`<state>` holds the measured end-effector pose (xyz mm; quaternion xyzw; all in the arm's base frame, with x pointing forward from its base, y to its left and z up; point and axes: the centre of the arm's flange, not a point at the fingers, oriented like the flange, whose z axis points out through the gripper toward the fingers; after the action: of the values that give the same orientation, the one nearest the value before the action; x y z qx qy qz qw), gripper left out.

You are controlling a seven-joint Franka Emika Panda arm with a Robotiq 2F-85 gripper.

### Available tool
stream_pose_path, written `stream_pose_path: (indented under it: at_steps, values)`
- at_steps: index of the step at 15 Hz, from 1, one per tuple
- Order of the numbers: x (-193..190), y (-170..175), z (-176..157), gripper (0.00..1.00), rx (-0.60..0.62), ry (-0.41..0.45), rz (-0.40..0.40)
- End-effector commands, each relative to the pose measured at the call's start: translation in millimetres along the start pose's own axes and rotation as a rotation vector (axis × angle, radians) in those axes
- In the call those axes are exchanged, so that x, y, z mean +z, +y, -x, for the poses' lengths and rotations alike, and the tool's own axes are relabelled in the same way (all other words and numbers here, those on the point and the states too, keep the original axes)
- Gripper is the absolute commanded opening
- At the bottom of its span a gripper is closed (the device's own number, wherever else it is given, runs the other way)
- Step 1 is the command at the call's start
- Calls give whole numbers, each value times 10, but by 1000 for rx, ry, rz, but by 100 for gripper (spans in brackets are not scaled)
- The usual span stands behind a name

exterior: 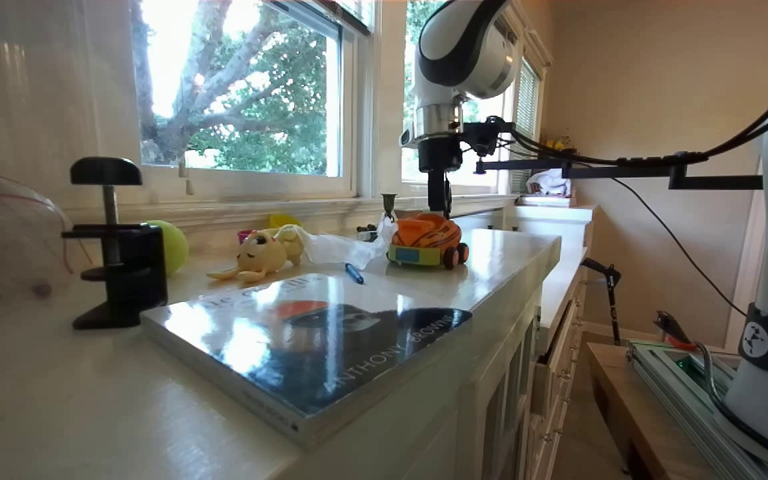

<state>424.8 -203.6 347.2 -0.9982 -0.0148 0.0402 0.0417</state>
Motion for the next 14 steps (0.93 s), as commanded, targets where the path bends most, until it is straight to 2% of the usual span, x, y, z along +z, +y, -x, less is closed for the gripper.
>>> stream_pose_path:
  at_steps: [1, 14]
  values:
    - [-108, 18, 21, 100, 14, -37, 35]
    - [-55, 53, 77, 100, -2, -101, 81]
